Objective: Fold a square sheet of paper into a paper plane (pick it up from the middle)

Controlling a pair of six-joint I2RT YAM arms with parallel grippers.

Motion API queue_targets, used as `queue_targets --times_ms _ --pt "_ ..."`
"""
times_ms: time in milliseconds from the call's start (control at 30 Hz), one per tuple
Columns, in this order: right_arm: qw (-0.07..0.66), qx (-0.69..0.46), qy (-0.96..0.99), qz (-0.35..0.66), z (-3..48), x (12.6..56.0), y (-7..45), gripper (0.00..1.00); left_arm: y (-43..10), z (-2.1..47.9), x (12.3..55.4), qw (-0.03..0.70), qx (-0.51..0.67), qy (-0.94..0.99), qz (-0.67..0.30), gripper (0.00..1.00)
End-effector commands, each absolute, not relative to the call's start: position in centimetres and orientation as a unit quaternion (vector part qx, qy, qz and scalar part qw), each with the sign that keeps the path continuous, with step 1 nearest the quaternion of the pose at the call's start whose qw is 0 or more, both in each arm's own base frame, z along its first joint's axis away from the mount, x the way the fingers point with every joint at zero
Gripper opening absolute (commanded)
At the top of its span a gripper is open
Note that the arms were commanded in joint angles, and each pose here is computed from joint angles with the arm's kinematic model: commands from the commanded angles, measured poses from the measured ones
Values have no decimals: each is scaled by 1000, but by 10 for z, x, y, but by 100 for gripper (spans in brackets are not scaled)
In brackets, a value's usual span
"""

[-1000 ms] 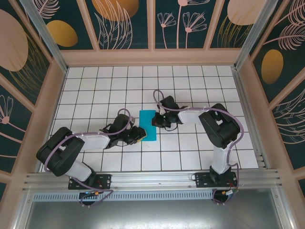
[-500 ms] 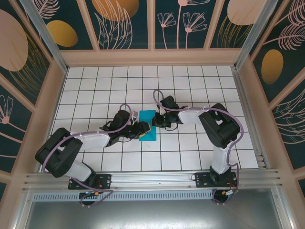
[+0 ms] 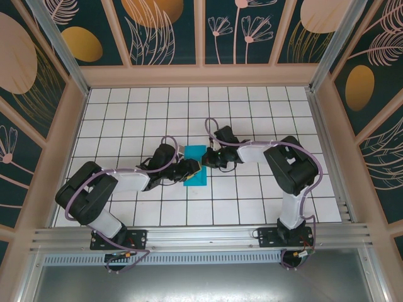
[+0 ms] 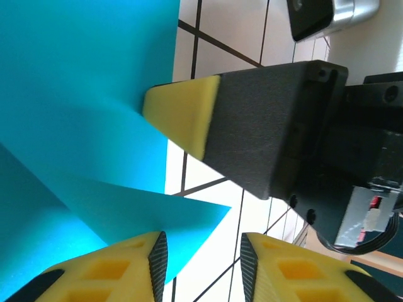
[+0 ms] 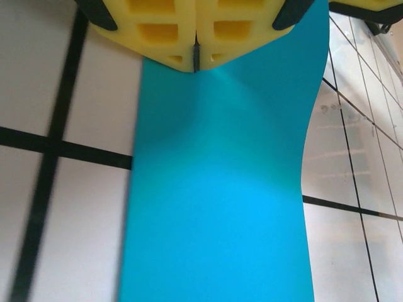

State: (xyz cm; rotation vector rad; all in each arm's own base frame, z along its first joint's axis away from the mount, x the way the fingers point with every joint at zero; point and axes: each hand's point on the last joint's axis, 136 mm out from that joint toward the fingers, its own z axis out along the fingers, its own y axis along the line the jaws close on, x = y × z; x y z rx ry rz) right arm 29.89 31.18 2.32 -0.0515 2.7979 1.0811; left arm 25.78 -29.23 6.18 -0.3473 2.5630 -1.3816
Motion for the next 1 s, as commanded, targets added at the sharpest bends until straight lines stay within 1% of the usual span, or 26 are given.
queue_targets --times_ms 0,67,133,300,467,533,733,967 --pt "104 -12 910 402 61 309 310 3 -288 61 268 130 -122 870 -459 36" --pt "116 -11 901 418 74 310 307 6 -286 58 268 131 -127 872 -455 33" --pt "125 -7 893 432 81 309 303 12 -286 56 268 129 -129 871 -455 32" --pt "123 -22 881 457 81 294 299 27 -286 54 268 128 -132 871 -456 25" --pt "118 -40 865 487 86 281 302 34 -286 52 267 125 -133 871 -455 20" --pt "116 -46 860 494 88 278 303 35 -286 50 266 124 -132 872 -455 18" --pt "110 -56 858 499 87 275 307 36 -288 51 267 123 -132 871 -458 14" --pt "96 -63 861 495 79 274 313 34 -287 51 267 122 -133 870 -459 13"
